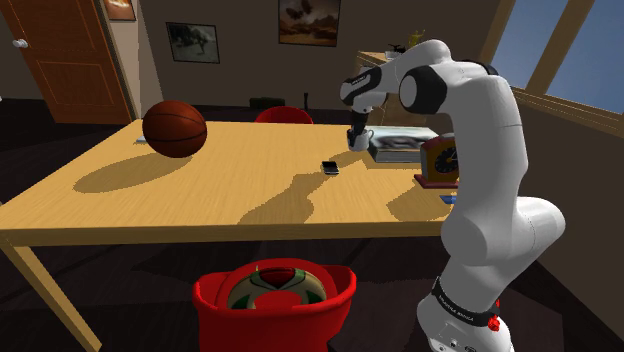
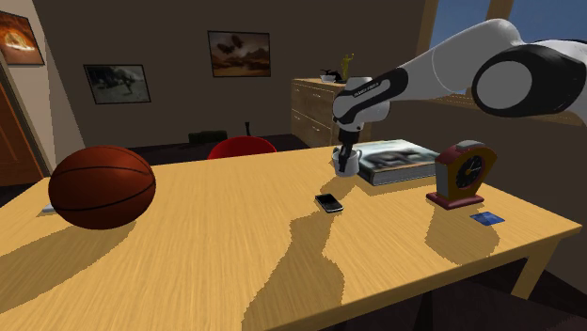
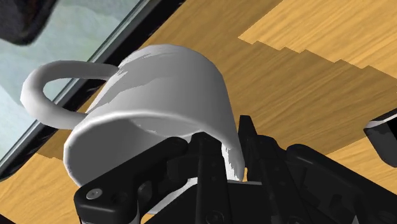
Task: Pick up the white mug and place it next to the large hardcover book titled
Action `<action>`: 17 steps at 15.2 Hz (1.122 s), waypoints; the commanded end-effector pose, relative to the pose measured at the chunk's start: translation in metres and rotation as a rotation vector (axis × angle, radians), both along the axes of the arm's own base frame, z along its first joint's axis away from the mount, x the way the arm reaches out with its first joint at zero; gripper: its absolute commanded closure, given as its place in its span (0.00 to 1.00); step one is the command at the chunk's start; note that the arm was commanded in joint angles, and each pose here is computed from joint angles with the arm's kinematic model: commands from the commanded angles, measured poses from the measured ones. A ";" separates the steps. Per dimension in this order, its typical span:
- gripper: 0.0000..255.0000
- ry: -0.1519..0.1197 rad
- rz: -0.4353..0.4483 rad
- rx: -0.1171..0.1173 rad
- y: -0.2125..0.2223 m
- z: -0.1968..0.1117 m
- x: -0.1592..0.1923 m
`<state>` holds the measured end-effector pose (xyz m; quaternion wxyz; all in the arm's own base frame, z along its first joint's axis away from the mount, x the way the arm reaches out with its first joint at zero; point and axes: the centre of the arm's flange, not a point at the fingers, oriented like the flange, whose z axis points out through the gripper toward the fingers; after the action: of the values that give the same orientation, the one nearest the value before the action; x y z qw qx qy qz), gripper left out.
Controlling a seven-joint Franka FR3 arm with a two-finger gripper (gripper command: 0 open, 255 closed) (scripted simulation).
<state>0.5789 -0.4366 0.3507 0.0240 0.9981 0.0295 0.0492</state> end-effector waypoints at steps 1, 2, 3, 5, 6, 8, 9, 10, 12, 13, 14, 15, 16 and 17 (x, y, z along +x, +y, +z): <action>1.00 0.008 -0.007 0.001 -0.004 -0.003 -0.004; 1.00 0.008 -0.007 0.001 -0.004 -0.003 -0.004; 1.00 0.008 -0.007 0.001 -0.004 -0.003 -0.004; 0.00 0.008 -0.007 0.001 -0.005 -0.002 -0.002; 0.00 0.008 -0.007 0.001 -0.005 -0.002 -0.002; 0.00 0.008 -0.007 0.001 -0.005 -0.002 -0.002; 0.00 0.008 -0.007 0.001 -0.004 -0.003 -0.004; 0.00 0.008 -0.007 0.001 -0.004 0.010 -0.005; 0.00 0.008 -0.007 0.001 -0.002 0.036 -0.007; 0.00 0.008 -0.007 0.001 -0.002 0.047 -0.008; 0.00 0.008 -0.007 0.001 -0.002 0.047 -0.008; 0.00 0.008 -0.007 0.001 -0.002 0.047 -0.008; 0.00 0.008 -0.007 0.001 -0.002 0.047 -0.008; 0.00 0.008 -0.007 0.001 -0.002 0.047 -0.008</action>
<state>0.5709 -0.4386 0.3968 0.0239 0.9983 0.0259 0.0454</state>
